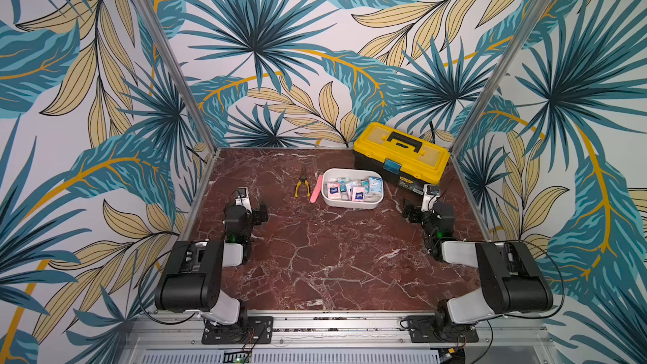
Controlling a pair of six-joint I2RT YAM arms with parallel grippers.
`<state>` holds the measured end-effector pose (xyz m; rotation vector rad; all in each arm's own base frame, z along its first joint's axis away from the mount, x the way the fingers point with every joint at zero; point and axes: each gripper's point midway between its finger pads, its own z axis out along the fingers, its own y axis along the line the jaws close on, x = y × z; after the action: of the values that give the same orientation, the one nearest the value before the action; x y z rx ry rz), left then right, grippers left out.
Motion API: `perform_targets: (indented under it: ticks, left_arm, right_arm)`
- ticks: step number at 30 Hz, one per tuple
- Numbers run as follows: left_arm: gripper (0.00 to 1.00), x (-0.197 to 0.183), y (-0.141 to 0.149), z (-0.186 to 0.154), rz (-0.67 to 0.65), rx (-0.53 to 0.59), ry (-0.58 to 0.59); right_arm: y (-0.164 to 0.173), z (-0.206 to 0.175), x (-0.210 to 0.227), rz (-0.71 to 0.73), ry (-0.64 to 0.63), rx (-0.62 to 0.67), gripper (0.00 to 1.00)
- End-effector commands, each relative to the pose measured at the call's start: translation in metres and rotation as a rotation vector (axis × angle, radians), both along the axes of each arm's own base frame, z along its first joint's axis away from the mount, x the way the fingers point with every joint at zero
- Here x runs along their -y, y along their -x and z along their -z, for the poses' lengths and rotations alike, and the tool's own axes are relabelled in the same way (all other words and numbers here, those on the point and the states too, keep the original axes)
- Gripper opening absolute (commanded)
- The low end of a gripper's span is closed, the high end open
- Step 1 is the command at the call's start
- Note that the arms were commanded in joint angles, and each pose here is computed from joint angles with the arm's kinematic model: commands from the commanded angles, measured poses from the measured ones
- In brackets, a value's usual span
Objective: Take the pocket tissues out of the storage box
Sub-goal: Adjust the storage box at the center of the board.
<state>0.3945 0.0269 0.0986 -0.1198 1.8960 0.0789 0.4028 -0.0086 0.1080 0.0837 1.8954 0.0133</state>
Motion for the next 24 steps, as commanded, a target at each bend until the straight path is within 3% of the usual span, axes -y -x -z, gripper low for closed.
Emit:
perform_targets:
  ticks: [1,15,18,21,24]
  left_arm:
    - [1.0,0.003,-0.009,-0.016,0.008,0.04,-0.004]
    - [1.0,0.001,-0.008,-0.019,-0.002,0.05,-0.003]
    - [1.0,-0.006,-0.007,-0.037,-0.043,0.054,-0.001]
    - [1.0,-0.007,0.002,-0.064,-0.063,0.06,0.011]
    - [1.0,-0.009,0.015,-0.093,-0.103,0.098,0.103]
  right_arm:
    - [0.002,-0.001,0.0,0.0,-0.004,0.008,0.99]
    - [0.003,-0.003,0.001,0.002,-0.001,0.017,0.99]
    - [0.001,-0.018,0.007,0.042,-0.001,0.007,0.99]
    - [0.004,-0.028,0.003,0.026,-0.02,-0.088,0.99]
    - [0.012,-0.041,-0.003,0.028,-0.112,-0.125,0.99]
